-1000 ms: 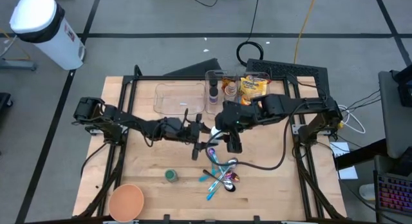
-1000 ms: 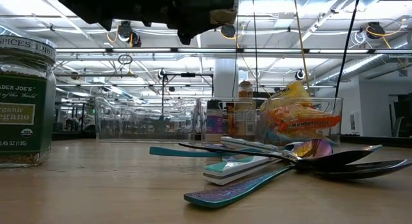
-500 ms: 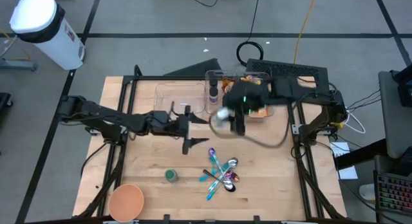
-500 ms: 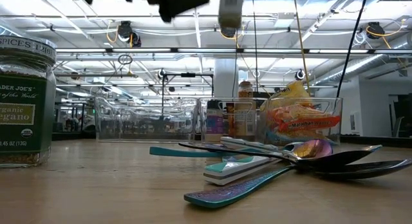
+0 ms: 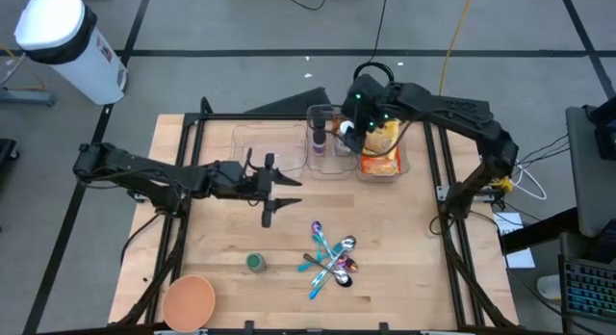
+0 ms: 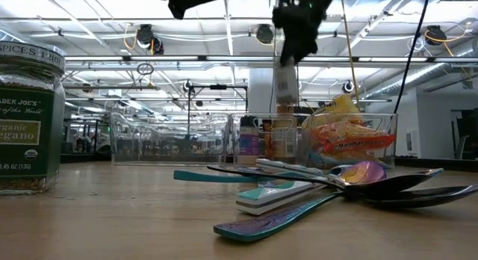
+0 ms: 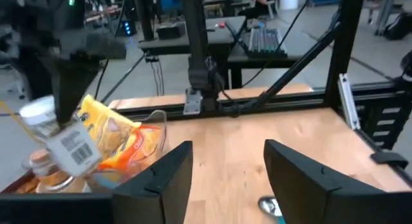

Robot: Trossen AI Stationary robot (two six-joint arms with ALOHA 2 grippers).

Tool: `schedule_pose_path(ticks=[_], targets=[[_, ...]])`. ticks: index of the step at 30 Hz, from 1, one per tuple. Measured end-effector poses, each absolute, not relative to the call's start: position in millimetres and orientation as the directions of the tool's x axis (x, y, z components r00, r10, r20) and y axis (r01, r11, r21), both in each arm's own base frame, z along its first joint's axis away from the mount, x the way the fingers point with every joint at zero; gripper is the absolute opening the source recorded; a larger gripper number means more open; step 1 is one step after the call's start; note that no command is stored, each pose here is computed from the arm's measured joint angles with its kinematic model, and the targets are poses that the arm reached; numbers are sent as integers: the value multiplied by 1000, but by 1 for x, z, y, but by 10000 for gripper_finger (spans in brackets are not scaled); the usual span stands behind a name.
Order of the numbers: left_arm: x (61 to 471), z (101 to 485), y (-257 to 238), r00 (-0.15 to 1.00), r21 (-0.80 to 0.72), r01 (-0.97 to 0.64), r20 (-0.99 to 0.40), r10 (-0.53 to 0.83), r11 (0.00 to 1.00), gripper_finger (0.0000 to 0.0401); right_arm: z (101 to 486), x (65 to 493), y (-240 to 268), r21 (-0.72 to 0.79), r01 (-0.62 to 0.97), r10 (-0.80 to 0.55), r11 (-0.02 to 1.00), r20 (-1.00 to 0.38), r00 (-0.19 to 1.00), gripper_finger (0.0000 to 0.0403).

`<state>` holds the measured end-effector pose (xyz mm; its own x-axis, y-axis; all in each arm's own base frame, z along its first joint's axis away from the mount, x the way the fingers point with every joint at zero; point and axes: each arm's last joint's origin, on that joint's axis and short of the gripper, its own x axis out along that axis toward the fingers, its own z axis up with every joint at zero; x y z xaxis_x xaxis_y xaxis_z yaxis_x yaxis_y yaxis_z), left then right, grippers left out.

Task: Pick & Place Food Item
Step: Put the white seasoning bottle into the middle transparent bin

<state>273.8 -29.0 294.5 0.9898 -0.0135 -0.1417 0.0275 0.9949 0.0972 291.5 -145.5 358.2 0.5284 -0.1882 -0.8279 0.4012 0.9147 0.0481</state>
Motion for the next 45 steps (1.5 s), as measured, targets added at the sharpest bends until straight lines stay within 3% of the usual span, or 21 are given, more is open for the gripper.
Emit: schedule_pose_path(ticks=[8, 11, 19, 31, 45], targets=[[275, 291, -29, 986, 110, 19, -164, -1, 994, 175, 307, 293, -156, 61, 395, -173, 917, -830, 530, 190], [275, 291, -29, 986, 114, 19, -164, 0, 993, 169, 292, 293, -155, 53, 391, -152, 919, -867, 474, 190], [275, 291, -25, 986, 116, -1, -164, 20, 993, 162, 296, 294, -156, 37, 386, -175, 922, -849, 499, 190], [276, 291, -25, 986, 115, -1, -163, 20, 993, 192, 297, 298, -142, 75, 356, -126, 931, -851, 509, 190], [275, 291, -25, 986, 114, -3, -164, 22, 994, 205, 245, 296, -139, 85, 375, -120, 923, -863, 491, 190]])
